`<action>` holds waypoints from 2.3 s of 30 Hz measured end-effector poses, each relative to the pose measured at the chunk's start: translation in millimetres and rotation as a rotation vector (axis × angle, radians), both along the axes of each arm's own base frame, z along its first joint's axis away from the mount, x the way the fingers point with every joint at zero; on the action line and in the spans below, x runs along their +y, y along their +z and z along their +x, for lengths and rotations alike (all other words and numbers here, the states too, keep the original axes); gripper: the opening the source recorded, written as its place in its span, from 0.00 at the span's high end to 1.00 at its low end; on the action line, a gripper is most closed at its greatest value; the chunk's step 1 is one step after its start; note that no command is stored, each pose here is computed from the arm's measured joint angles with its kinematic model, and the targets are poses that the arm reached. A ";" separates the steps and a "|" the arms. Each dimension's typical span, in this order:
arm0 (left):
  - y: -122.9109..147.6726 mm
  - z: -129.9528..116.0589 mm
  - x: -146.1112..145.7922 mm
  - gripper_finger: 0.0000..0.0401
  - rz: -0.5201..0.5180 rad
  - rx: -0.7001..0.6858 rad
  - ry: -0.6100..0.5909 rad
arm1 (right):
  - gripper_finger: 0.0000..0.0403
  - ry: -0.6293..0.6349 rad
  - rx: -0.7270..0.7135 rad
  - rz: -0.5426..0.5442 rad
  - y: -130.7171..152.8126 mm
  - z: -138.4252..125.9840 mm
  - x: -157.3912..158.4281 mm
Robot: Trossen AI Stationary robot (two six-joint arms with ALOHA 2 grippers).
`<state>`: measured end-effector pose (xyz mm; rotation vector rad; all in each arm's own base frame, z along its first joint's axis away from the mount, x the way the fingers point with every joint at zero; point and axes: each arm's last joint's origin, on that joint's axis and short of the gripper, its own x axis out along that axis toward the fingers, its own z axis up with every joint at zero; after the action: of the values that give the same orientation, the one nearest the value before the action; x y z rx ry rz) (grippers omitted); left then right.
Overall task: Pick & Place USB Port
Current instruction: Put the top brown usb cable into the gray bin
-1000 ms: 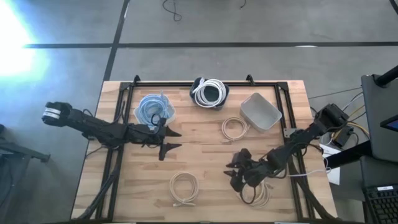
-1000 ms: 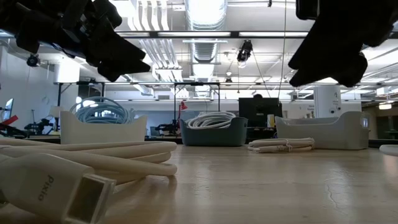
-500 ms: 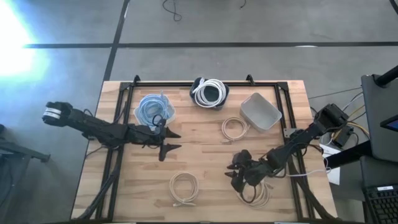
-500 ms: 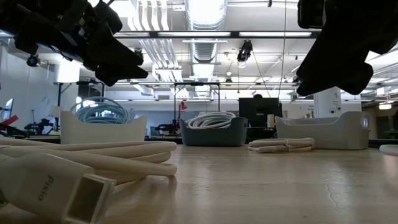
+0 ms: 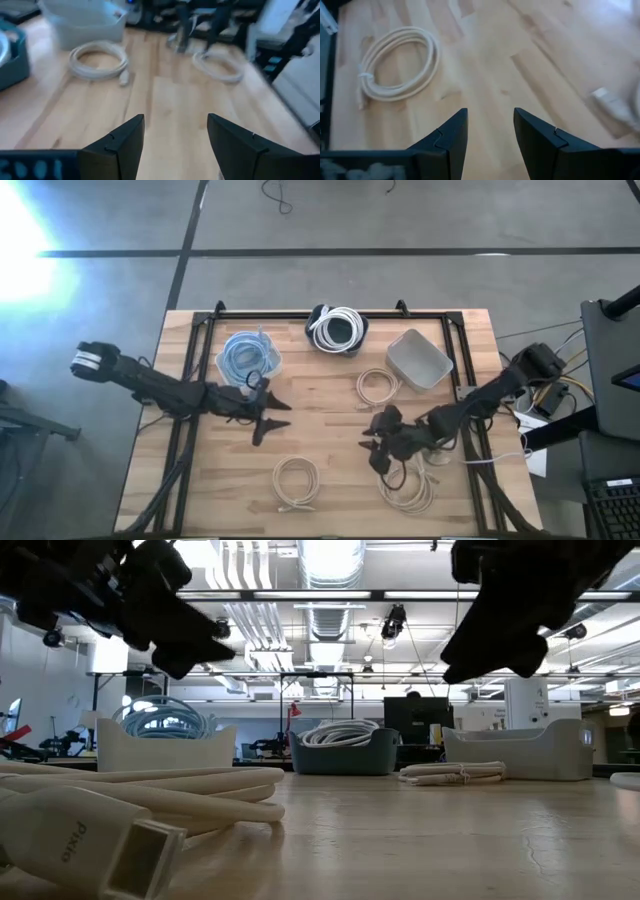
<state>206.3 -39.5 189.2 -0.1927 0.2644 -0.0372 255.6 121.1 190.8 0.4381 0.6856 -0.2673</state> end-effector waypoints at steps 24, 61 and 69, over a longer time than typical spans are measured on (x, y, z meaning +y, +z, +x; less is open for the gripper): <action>11.4 56.6 -68.9 0.45 0.105 0.047 -0.215 | 0.62 -0.052 0.215 -0.181 -13.1 12.3 -71.7; 11.6 55.0 -67.4 0.45 0.139 0.057 -0.212 | 0.96 -0.309 0.361 -0.114 -58.0 24.6 -102.6; 11.6 55.0 -67.4 0.45 0.138 0.058 -0.211 | 0.97 -0.283 0.244 -0.120 -24.0 34.1 -101.7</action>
<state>261.3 -106.8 200.8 -0.0284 0.3427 -0.2225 289.7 19.3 166.8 0.3908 0.8414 -0.6341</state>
